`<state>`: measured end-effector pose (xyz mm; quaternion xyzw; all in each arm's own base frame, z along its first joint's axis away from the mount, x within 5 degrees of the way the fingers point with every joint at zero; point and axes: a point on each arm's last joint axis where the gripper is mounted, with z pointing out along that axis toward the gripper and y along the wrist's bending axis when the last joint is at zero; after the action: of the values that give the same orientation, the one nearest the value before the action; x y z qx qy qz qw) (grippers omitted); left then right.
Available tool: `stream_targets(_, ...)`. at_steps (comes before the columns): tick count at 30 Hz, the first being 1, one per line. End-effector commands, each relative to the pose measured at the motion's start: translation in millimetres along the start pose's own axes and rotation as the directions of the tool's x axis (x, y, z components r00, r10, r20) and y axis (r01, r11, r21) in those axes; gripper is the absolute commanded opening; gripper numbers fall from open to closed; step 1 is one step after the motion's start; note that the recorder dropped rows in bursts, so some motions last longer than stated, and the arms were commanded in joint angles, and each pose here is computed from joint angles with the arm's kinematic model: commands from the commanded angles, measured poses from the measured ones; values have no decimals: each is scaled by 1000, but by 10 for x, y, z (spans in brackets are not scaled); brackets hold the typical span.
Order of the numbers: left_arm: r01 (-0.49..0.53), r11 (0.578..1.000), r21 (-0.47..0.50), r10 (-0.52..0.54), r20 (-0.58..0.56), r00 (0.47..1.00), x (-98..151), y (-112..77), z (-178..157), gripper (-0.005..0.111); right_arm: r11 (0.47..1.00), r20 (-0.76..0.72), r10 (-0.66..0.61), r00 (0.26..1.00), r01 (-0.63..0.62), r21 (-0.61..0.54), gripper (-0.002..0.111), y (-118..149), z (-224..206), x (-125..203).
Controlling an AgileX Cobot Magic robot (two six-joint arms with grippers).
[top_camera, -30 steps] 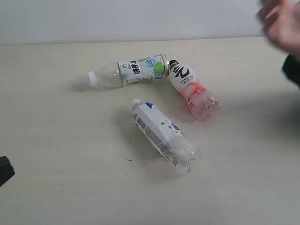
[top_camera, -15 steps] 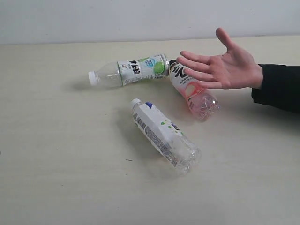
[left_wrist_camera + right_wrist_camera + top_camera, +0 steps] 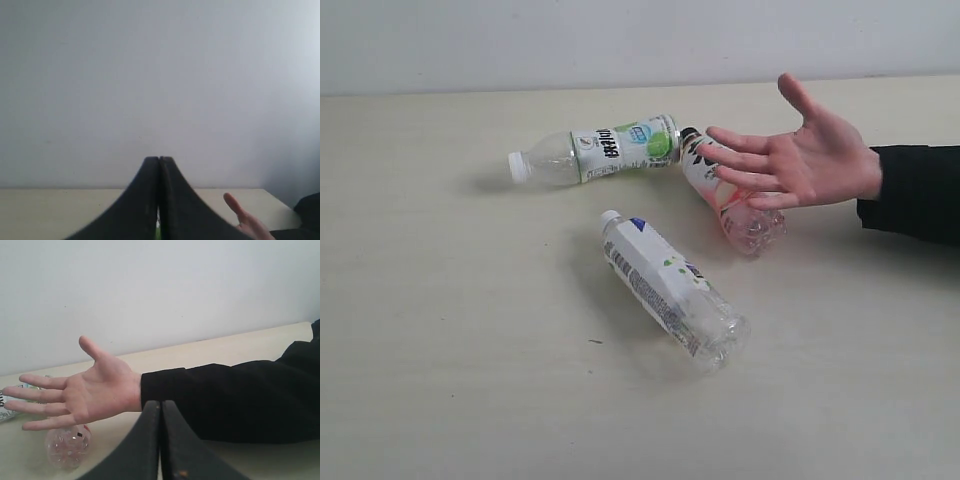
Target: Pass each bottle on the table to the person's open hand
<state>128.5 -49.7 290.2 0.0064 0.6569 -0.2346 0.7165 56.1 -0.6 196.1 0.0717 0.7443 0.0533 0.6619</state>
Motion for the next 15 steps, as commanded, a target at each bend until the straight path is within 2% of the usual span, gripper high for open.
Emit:
stream_targets(1, -170, 985, 15, 170, -104, 980, -277, -168, 592, 2, 1000, 4, 1, 1000, -1, -2, 1, -1, -1, 12)
stream_targets(4, -292, 954, 62, 298, -273, 915, -430, -251, 1091, 2, 1000, 4, 1, 1000, -1, -2, 1, -1, -1, 12)
stream_targets(9, -370, 918, 142, 387, -525, 758, -450, -170, 1814, 2, 1000, 4, 1, 1000, -1, -2, 1, -1, -1, 12)
stream_targets(11, -409, 888, 209, 446, -604, 661, -399, -124, 2068, 2, 1000, 4, 1, 1000, -1, -2, 1, -1, -1, 12)
stream_targets(15, -472, 783, 405, 609, -651, 452, -206, -73, 2482, 0, 1000, 4, 1, 1000, -1, -2, 1, -1, -1, 12)
